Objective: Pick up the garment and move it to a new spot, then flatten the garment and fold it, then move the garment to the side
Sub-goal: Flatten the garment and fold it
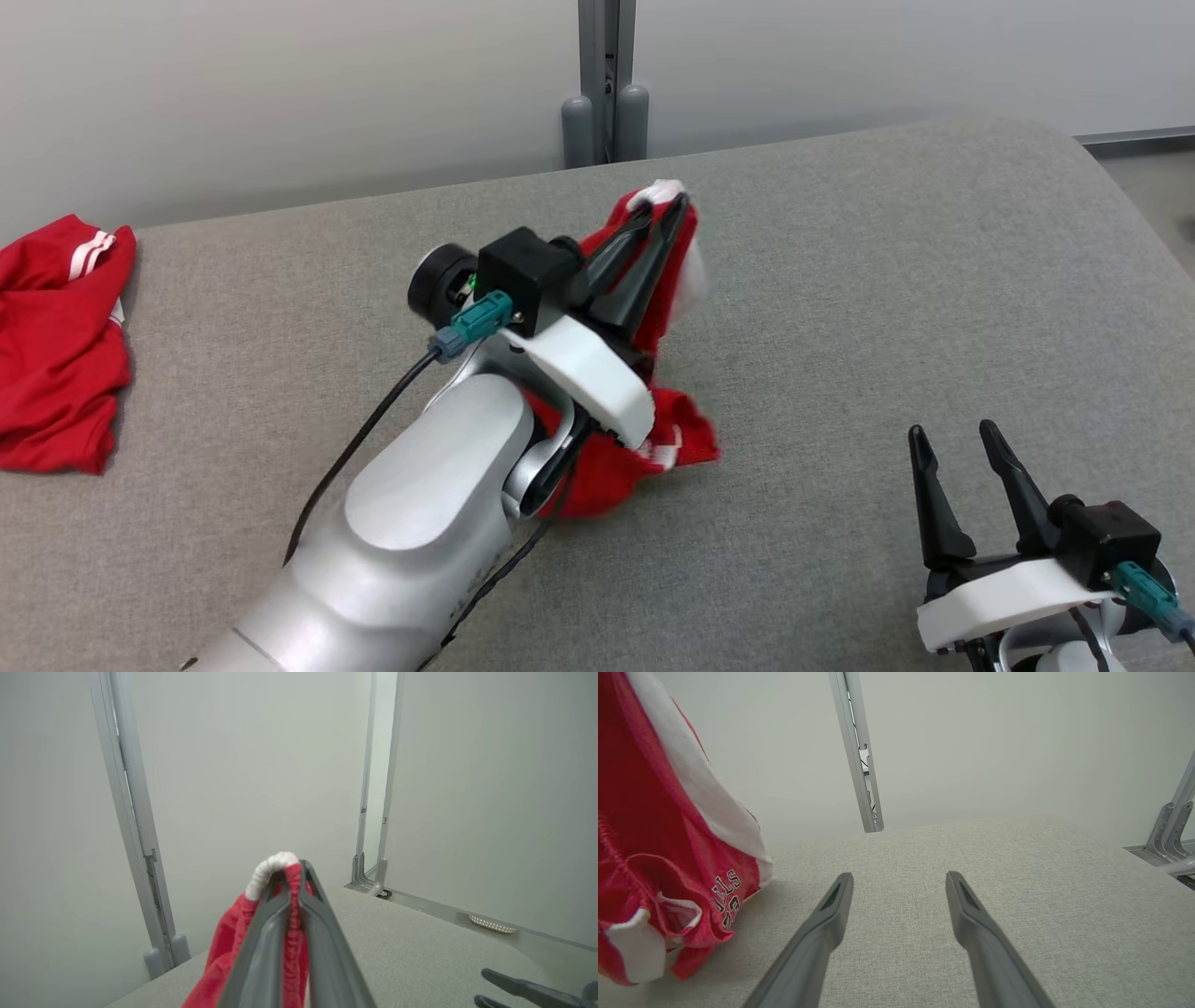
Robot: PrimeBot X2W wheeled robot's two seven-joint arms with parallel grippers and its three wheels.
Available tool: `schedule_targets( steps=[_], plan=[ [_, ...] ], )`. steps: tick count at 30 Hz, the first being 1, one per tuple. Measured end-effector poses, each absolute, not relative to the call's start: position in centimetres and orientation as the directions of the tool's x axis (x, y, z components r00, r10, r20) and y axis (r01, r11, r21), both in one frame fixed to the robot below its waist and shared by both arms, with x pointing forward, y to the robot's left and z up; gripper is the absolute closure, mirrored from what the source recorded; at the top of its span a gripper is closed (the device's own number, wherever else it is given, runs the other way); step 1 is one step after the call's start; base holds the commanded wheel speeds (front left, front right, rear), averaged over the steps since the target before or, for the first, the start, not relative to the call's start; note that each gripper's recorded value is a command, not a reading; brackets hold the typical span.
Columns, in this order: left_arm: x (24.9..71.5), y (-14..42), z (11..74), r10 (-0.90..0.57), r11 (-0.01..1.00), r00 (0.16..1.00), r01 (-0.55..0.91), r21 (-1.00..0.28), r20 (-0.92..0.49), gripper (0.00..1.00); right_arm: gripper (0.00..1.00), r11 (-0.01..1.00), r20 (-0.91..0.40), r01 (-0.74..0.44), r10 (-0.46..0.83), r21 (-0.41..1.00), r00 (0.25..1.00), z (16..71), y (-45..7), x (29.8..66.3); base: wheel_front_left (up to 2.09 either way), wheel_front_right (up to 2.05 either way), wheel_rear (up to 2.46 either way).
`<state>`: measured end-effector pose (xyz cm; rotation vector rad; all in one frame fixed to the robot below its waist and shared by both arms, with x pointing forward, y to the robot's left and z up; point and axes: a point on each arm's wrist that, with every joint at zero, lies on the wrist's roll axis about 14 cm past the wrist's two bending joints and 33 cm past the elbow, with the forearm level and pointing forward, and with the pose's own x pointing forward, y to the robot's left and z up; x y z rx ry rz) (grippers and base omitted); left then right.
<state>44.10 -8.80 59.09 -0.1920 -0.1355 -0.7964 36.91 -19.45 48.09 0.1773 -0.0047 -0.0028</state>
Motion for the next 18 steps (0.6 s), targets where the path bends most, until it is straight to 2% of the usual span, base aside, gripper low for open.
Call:
schedule_targets(
  steps=[5,8,18],
  plan=[
    [42.6,-10.3,64.9,-0.709,0.617,0.612,0.779,-0.111,0.350,1.00,0.00,0.984,0.006,0.008,-0.009,0.176,1.000,48.1,-19.7,36.8,0.00,0.00,0.00],
    [42.6,-10.1,65.7,-0.698,0.618,0.612,0.777,-0.118,0.373,1.00,0.00,0.984,0.004,0.008,-0.009,0.177,1.000,48.1,-19.6,36.8,0.00,0.00,0.00],
    [45.2,-4.0,60.1,-0.576,0.749,0.776,0.627,-0.213,0.256,1.00,0.00,0.984,-0.004,-0.006,0.007,0.178,1.000,47.7,-19.1,37.2,0.00,0.00,0.00]
  ],
)
